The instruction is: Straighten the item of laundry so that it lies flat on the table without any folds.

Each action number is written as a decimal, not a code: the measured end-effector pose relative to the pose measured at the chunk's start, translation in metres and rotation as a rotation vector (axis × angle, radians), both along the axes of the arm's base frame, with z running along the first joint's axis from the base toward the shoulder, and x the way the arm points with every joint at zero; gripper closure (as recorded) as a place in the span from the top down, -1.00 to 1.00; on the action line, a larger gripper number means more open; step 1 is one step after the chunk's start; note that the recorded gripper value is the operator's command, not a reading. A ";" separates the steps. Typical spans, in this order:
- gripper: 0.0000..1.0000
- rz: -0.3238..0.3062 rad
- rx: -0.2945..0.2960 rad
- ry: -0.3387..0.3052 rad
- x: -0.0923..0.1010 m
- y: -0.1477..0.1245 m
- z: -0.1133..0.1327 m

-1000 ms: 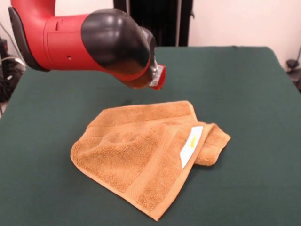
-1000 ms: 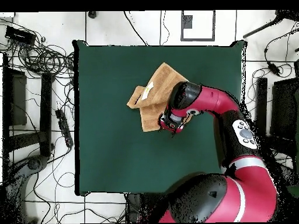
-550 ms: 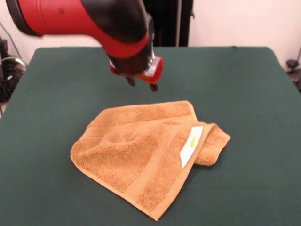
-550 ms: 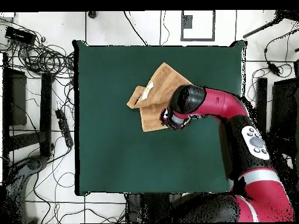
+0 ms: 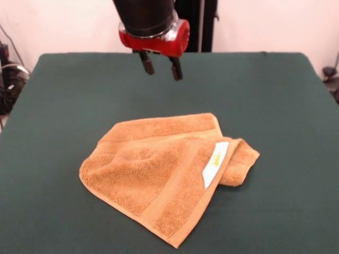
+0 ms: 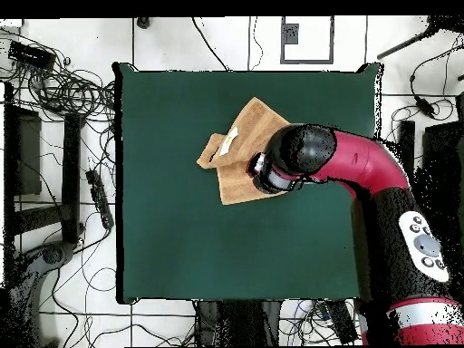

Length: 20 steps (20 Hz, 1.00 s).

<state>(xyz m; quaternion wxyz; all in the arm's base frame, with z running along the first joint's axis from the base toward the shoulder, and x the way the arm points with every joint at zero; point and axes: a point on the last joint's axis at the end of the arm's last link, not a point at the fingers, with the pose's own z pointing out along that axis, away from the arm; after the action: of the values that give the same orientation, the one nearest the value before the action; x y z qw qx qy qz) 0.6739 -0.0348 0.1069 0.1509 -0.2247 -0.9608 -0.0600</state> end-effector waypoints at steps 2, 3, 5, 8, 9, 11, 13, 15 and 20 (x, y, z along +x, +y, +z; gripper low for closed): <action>1.00 -0.021 0.017 -0.018 0.006 0.003 0.005; 1.00 -0.028 0.023 -0.025 0.008 0.004 0.006; 1.00 -0.044 0.036 -0.041 0.013 0.006 0.006; 1.00 -0.064 0.053 -0.063 0.018 0.010 0.003; 1.00 -0.071 0.058 -0.069 0.019 0.011 0.000; 1.00 -0.074 0.062 -0.078 0.021 0.015 -0.005; 1.00 -0.070 0.062 -0.086 0.022 0.020 -0.012; 1.00 -0.065 0.062 -0.090 0.022 0.024 -0.015; 1.00 -0.036 0.066 -0.095 0.028 0.047 -0.022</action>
<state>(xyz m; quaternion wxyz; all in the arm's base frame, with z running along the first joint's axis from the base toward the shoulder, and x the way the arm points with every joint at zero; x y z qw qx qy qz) 0.7017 0.0123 0.0854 0.1112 -0.2337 -0.9602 -0.1048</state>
